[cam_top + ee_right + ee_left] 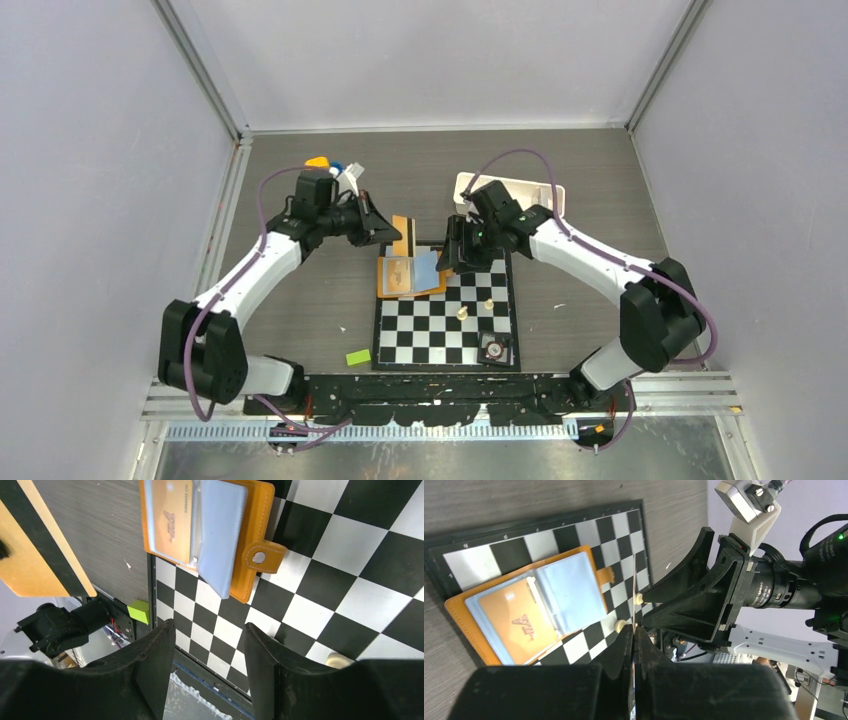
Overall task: Put the credit cards into the card holder
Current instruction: Insert the credit card into the card holder.
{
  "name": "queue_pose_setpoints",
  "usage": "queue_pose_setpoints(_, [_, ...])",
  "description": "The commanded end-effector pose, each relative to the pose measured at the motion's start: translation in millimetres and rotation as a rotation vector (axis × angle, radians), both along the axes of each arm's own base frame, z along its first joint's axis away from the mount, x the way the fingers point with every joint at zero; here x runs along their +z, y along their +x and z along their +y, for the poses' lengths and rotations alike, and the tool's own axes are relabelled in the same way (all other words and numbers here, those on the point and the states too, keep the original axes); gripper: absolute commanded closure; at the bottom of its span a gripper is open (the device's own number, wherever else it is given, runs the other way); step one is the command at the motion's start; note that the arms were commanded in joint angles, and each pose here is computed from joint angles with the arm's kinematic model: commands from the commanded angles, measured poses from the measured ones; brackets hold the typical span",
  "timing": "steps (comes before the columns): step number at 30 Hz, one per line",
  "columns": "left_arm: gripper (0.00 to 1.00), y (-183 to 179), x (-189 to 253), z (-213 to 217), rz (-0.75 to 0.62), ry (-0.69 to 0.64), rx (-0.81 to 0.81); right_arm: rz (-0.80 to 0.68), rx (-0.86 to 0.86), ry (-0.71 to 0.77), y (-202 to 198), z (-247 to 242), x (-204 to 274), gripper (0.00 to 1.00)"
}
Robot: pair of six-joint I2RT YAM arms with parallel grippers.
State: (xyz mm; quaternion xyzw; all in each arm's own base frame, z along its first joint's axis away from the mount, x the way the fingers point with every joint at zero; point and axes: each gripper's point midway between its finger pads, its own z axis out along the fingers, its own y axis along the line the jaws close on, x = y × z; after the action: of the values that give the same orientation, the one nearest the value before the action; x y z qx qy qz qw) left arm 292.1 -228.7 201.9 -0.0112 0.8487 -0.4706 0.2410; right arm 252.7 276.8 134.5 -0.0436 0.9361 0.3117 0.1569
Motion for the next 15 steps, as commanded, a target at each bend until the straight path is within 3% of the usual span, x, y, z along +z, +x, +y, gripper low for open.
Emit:
queue_pose_setpoints(1, [1.0, -10, -26, 1, 0.056, 0.03, -0.057, -0.015, -0.043, 0.113, 12, 29, 3, 0.45])
queue_pose_setpoints(15, [1.0, -19, -88, 3, 0.178, 0.045, -0.039, 0.058, -0.036, 0.015, 7, 34, -45, 0.51])
